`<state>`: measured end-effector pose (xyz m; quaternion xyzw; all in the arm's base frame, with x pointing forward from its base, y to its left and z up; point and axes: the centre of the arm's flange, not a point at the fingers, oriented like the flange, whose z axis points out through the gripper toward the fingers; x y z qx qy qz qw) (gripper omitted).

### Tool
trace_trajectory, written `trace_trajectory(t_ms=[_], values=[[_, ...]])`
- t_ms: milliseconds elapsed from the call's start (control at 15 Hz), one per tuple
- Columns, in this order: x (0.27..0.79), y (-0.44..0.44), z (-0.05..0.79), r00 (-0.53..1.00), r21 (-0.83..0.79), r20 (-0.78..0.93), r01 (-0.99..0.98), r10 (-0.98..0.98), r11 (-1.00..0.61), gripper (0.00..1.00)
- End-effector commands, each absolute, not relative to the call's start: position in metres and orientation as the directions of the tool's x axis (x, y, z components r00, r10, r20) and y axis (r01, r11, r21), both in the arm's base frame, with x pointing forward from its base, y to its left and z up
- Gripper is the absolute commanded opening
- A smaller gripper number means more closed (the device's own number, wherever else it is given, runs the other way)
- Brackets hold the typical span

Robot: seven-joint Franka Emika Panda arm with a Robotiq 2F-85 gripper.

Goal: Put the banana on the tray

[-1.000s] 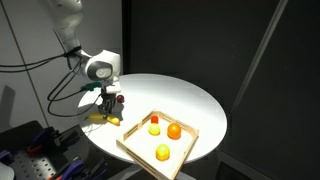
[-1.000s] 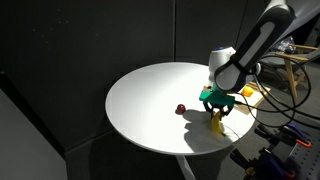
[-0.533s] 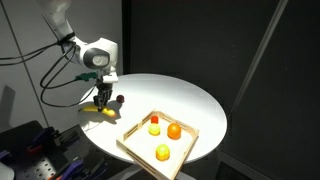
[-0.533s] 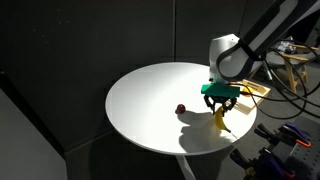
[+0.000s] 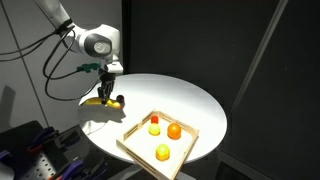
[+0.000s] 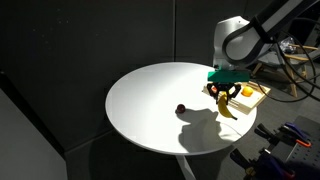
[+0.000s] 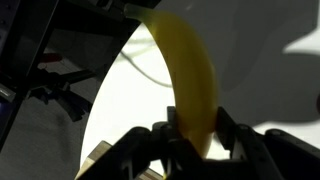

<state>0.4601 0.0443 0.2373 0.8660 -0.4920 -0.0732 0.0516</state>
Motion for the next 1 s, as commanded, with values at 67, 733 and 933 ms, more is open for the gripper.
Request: trace_trajectory(t_ms=[67, 733, 933], values=[[0.458, 0.020, 0.272, 0.607, 0.142, -0.090, -0.777, -0.790, -0.613, 0.16], [0.481, -0.048, 0.318, 0.812, 0.163, -0.190, -0.528, -0.552, -0.833, 0.16], [0.492, -0.069, 0.328, 0.834, 0.172, -0.180, -0.494, -0.521, -0.852, 0.16]])
